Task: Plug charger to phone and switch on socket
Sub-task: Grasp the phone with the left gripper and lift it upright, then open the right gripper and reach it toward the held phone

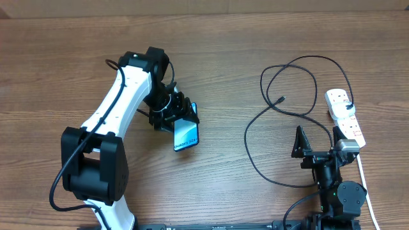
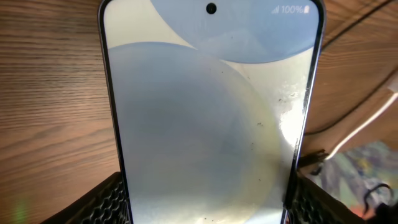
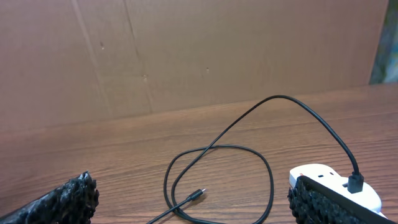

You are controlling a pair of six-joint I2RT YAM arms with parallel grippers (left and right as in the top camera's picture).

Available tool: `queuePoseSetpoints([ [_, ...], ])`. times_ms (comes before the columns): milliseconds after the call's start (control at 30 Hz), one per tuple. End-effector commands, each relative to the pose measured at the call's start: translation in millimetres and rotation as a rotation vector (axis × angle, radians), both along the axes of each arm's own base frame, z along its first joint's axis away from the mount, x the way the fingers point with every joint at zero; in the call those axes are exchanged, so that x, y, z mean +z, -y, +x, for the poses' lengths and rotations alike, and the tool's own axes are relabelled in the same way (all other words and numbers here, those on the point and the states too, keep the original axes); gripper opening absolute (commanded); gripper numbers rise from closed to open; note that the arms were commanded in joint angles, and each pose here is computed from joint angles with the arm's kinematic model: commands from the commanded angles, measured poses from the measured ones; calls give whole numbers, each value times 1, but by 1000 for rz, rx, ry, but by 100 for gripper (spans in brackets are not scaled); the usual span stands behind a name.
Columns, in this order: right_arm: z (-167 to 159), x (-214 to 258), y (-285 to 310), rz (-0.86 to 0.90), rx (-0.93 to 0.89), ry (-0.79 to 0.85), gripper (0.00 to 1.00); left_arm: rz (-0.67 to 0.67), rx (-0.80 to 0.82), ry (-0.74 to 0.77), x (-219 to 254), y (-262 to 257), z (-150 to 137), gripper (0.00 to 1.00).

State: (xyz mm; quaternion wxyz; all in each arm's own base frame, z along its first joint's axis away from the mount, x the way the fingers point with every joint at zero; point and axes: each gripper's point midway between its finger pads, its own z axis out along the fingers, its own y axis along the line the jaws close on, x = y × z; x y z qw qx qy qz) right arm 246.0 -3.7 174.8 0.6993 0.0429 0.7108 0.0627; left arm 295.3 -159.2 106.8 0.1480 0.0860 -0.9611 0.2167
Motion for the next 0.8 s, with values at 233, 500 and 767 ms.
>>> queuePoseSetpoints([
  [233, 0, -2, 1, -4, -5, 3, 100, -110, 66, -45, 21, 17, 1, 52],
  [500, 0, -2, 1, -4, -5, 3, 100, -176, 96, -74, 29, 22, 1, 51],
  [767, 0, -2, 1, -4, -5, 3, 100, -175, 99, -104, 31, 22, -5, 50],
])
